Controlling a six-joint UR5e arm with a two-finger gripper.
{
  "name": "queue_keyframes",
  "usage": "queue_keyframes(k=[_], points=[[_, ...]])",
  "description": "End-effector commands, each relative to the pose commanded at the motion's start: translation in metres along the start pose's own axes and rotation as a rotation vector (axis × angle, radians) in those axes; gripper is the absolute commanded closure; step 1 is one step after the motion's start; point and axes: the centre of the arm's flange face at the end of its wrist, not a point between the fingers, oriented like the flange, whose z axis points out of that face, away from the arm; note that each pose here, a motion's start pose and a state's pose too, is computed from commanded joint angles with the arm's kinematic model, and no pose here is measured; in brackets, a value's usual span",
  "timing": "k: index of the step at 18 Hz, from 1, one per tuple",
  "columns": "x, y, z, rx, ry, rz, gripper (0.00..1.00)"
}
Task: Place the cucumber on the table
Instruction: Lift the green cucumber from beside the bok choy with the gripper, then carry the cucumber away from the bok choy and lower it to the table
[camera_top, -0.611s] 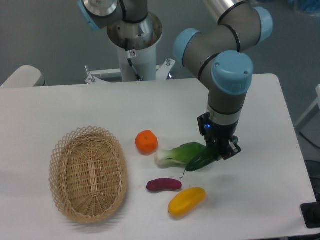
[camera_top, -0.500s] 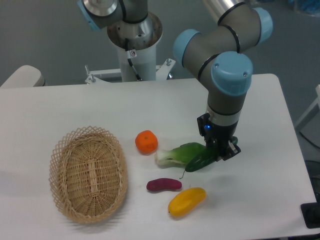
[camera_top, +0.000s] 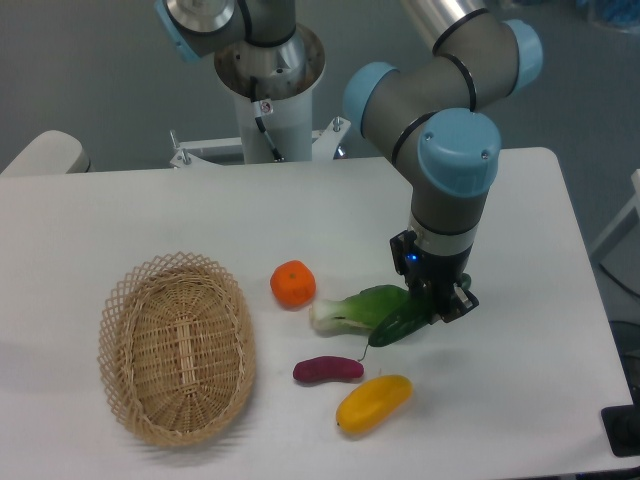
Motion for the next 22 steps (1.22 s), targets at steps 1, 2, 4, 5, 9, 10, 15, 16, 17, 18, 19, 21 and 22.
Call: queue_keyframes(k=[1,2,4,5,9,10,15,16,17,18,19,21,22], points=[[-0.002,0.000,0.002,0.000,0.001,-0.051,0.70],[-0.002,0.000,0.003,0.002,0.004,-0.092,0.70],[-0.007,0.001,0.010,0.004,-0.005,-0.138,0.70],[-0.011,0.002,0.018,0.005,-0.008,-0.153,0.70],[-0.026,0.008,0.050,0.008,-0.021,-0.173,0.70],[-0.033,0.014,0.060,0.010,-0.028,-0.174,0.70],[-0.062,0.032,0.103,0.015,-0.076,-0.103,0.70],[-0.067,0.048,0.106,0.008,-0.076,-0.061,0.70],[-0.071,0.056,0.106,0.004,-0.080,-0.029,0.70],[-0.071,0.060,0.109,0.000,-0.073,0.015,0.70],[-0.070,0.063,0.113,-0.004,-0.065,0.050,0.70],[-0.071,0.086,0.119,-0.012,-0.054,0.052,0.70],[-0.069,0.092,0.124,-0.015,-0.043,0.067,0.70]])
